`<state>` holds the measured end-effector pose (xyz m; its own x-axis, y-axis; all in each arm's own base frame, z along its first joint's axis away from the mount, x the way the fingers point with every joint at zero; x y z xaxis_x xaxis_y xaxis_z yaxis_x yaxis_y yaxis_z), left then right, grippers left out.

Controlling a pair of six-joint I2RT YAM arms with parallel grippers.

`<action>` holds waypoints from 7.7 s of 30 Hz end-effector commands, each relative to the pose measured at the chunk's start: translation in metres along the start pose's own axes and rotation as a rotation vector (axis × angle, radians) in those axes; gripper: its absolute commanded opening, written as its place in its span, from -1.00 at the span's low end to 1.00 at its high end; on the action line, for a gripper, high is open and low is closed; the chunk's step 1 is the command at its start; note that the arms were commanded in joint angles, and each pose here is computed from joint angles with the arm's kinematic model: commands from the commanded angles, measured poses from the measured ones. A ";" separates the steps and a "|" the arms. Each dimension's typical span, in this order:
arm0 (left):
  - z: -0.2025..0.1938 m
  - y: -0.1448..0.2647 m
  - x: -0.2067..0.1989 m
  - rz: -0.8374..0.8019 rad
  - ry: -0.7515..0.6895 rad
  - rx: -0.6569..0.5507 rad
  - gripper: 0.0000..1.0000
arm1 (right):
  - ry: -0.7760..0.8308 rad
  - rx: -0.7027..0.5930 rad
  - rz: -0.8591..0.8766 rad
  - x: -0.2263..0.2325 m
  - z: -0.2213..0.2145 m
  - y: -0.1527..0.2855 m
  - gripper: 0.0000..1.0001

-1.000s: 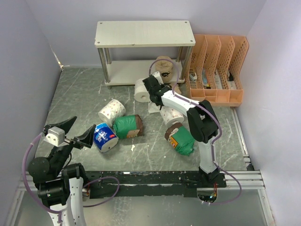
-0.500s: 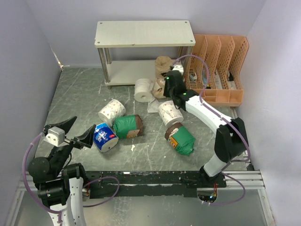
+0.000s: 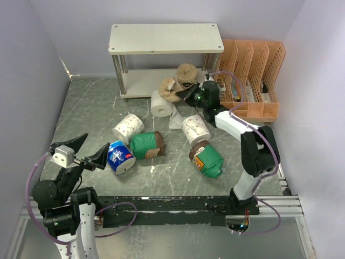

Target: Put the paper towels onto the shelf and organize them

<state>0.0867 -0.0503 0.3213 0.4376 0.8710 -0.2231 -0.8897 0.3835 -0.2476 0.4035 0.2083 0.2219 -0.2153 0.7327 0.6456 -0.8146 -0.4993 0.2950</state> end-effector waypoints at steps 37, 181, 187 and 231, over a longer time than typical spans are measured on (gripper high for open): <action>0.004 0.001 -0.007 -0.050 -0.016 -0.019 0.98 | -0.397 -0.295 -0.051 -0.041 0.063 -0.097 -1.00; 0.006 0.002 -0.003 -0.001 -0.027 -0.029 0.98 | 1.397 -0.085 -0.287 0.076 0.032 -0.137 -0.78; 0.006 0.002 -0.003 0.003 -0.029 -0.032 0.98 | 1.395 -0.073 -0.305 0.062 0.030 -0.148 -0.72; 0.008 0.005 -0.006 -0.005 -0.023 -0.024 0.98 | 1.476 0.880 -0.480 0.066 -0.131 0.134 0.97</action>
<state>0.0871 -0.0502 0.3203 0.4372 0.8719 -0.2207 -0.8903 0.3848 -0.2435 0.2141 0.2745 0.2171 -0.7652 0.3800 -0.5197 -0.5716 -0.0296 0.8200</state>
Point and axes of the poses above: each gripper's point midway between its finger pads, its own y axis back along the fingers, its own x axis along the line the jaws close on, z = x × y, the point moved 7 cm from there along y, back along the fingers, and after that the axes turned 10 degrees about y, right-handed, at the moved point
